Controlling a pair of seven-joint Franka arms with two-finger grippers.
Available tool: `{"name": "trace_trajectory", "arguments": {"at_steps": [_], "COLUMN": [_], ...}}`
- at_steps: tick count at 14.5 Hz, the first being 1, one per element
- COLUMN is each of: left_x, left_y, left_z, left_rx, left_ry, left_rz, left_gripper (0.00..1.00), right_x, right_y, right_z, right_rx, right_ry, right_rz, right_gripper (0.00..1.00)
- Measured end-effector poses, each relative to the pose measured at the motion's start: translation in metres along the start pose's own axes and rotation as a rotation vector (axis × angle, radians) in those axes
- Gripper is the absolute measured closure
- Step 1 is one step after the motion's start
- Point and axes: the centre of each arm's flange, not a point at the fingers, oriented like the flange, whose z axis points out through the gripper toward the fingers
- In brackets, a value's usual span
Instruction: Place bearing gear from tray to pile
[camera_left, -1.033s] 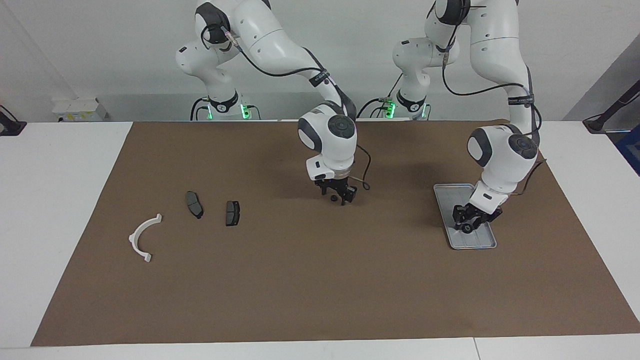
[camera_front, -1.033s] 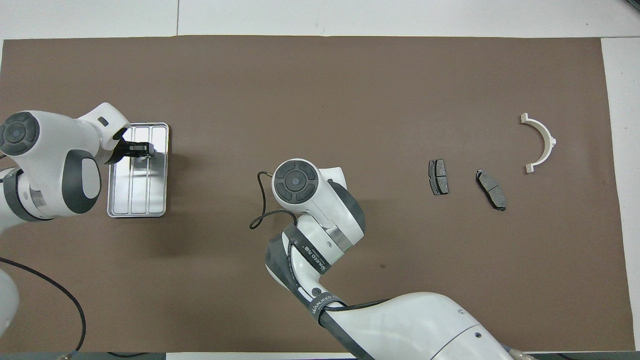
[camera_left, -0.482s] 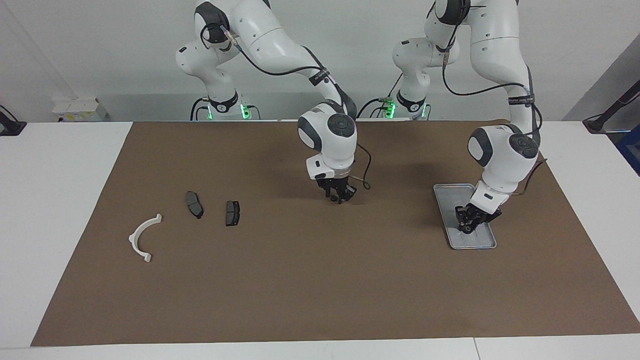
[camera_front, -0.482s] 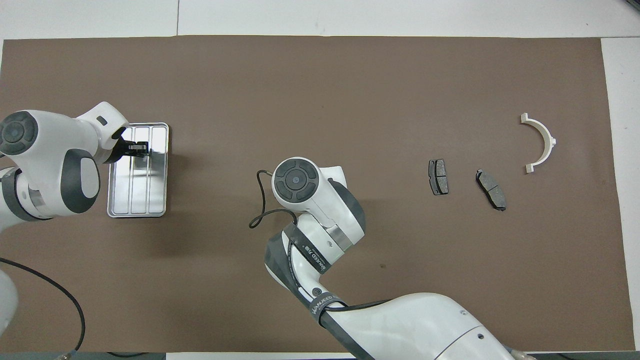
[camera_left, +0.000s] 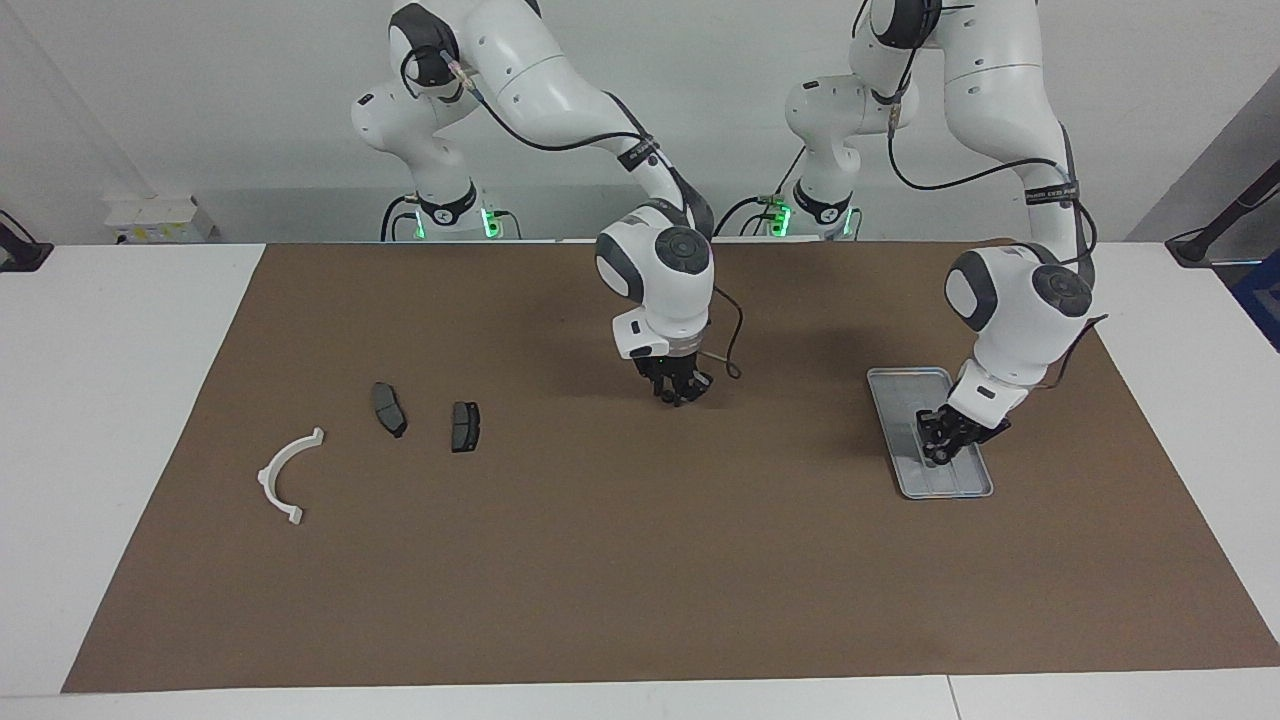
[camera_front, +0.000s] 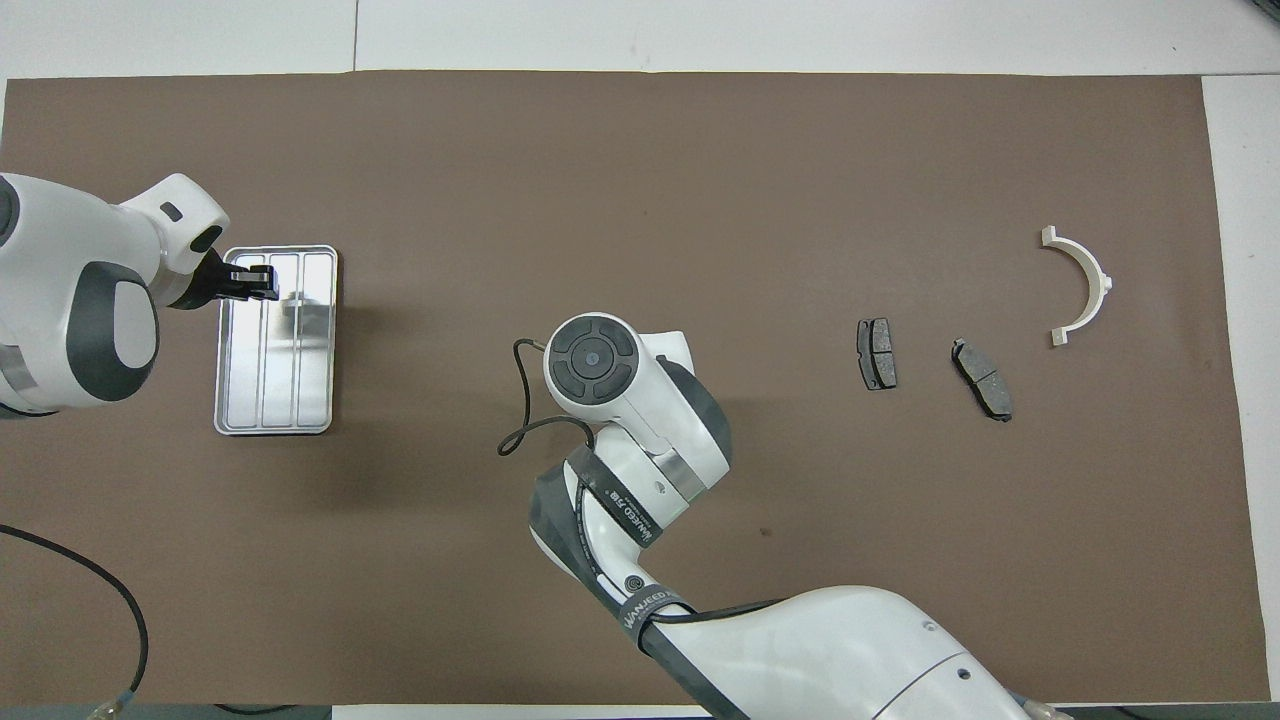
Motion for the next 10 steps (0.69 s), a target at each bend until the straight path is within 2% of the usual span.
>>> {"name": "trace_trajectory", "arguments": {"at_steps": [6,10], "left_x": [-0.002,-0.001], "left_y": [0.000,0.006], "left_z": [-0.007,-0.007], "left_rx": [0.000,-0.003], "left_ry": [-0.006,-0.006], "left_rz": [-0.001,-0.009], "left_gripper": [0.65,0.65], "right_x": [0.020,0.054], "right_y": [-0.005,0.006], "right_z": [-0.029,-0.084], "right_rx": [-0.019,-0.022], "right_ry": [-0.008,-0.014], "right_rz": [0.002,-0.057], "right_gripper": [0.76,0.76]}}
